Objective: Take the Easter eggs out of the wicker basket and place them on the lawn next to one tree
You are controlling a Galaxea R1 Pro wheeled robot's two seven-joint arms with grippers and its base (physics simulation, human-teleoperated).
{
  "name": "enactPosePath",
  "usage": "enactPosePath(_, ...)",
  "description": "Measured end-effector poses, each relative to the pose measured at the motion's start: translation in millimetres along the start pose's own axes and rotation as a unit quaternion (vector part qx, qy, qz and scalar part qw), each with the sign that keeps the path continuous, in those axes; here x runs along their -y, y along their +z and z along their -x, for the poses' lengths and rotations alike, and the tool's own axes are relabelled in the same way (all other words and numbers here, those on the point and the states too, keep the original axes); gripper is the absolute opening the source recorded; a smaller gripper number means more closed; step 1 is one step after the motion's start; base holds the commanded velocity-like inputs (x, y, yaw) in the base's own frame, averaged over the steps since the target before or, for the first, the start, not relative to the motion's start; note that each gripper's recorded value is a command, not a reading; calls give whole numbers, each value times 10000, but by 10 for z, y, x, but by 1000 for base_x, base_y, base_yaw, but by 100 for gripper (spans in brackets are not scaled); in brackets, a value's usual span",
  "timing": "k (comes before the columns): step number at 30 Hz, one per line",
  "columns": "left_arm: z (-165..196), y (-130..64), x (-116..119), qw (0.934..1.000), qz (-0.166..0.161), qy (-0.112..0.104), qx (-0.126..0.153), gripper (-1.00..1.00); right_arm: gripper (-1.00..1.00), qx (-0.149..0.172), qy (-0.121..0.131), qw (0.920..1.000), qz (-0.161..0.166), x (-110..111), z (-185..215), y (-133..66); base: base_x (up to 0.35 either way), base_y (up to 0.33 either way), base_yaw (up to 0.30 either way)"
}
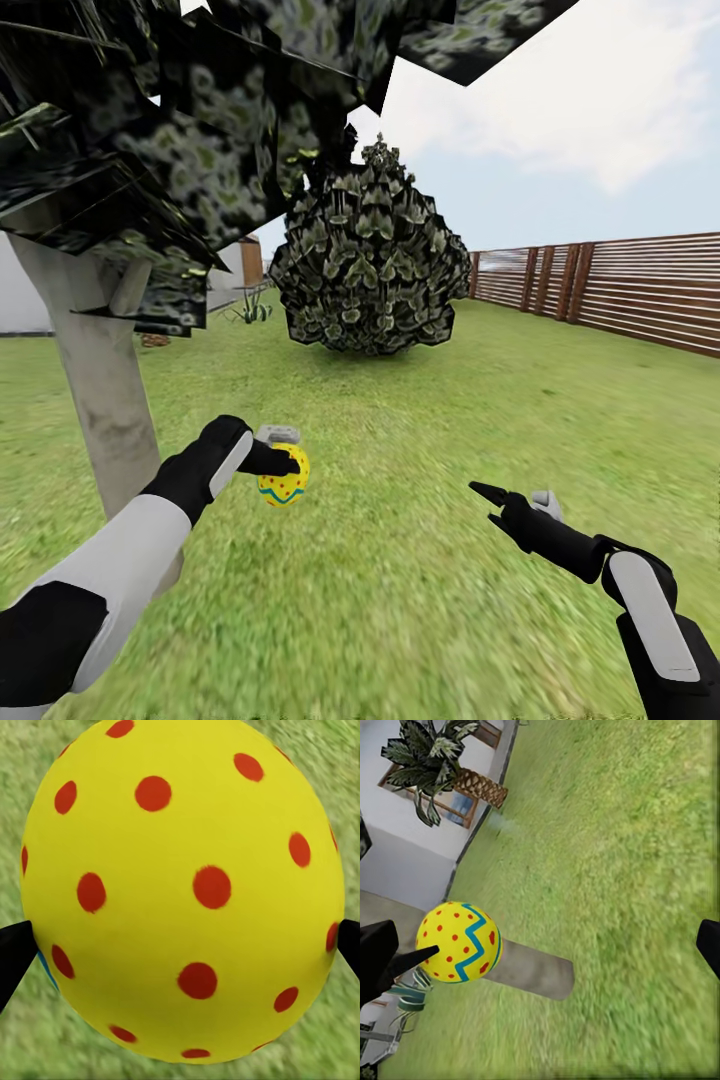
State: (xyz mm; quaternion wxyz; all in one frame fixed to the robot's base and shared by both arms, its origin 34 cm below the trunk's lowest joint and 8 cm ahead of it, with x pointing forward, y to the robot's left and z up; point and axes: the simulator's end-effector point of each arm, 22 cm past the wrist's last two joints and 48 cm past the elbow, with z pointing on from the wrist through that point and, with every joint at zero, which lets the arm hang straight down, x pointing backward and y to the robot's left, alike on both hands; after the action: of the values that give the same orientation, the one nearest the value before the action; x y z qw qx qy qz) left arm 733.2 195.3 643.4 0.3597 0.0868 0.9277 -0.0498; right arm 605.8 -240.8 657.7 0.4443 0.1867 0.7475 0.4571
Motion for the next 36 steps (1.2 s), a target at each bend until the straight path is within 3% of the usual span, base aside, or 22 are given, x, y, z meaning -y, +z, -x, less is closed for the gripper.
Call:
enactPosePath(21,-240,503,-3,9997,-76,-56,-220,-100,100,-242,219,9991,-280,408,-198,191,0,0,0)
enactPosePath(28,-511,754,61,9983,-139,-126,-547,-100,100,-315,300,9984,-362,541,-264,245,0,0,0)
enactPosePath(36,-630,942,40,9978,-146,-153,-633,-100,100,-411,377,9973,-480,698,-356,311,0,0,0)
